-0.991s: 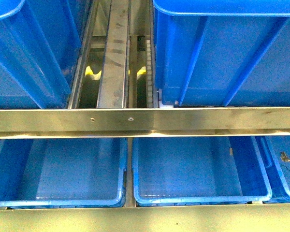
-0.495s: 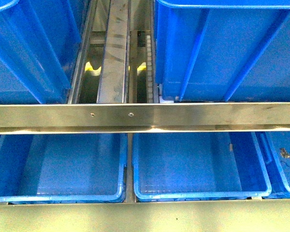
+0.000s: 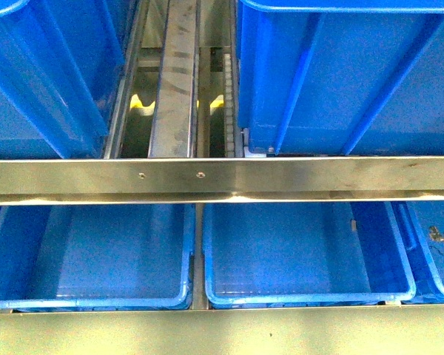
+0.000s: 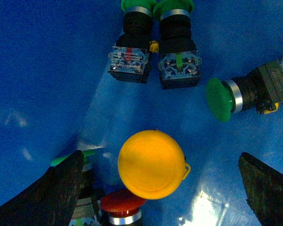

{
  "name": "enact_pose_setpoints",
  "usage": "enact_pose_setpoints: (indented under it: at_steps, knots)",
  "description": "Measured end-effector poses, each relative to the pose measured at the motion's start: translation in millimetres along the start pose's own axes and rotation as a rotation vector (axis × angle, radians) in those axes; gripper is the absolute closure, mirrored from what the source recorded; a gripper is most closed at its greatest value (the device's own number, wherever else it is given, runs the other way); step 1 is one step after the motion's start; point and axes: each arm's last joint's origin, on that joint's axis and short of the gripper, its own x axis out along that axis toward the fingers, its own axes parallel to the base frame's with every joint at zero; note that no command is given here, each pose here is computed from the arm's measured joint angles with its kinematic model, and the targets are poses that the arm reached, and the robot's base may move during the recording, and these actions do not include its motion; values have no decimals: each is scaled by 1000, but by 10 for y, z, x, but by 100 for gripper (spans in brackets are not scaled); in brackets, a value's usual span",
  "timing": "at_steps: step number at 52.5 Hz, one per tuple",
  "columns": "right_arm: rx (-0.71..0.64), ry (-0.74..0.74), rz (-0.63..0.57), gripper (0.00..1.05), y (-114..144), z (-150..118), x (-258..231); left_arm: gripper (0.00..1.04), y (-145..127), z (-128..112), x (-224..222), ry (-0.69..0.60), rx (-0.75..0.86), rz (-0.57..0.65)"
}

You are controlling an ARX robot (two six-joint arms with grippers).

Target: Pick red and yellow buttons and place in box

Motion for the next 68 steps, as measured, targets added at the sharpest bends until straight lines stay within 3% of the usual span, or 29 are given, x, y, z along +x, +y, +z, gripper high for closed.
enact_pose_setpoints:
  at_steps: [19,44,68]
  knots:
    - [0,0,0,7,0,0,0,8,-59,4,173,10,-7,-1]
    - [0,1,0,7,0,-1,0,68,-98,31,289,11,-17,10]
    - [0,1,0,7,0,-1,0,70,-81,21,249,-5,-37,-8]
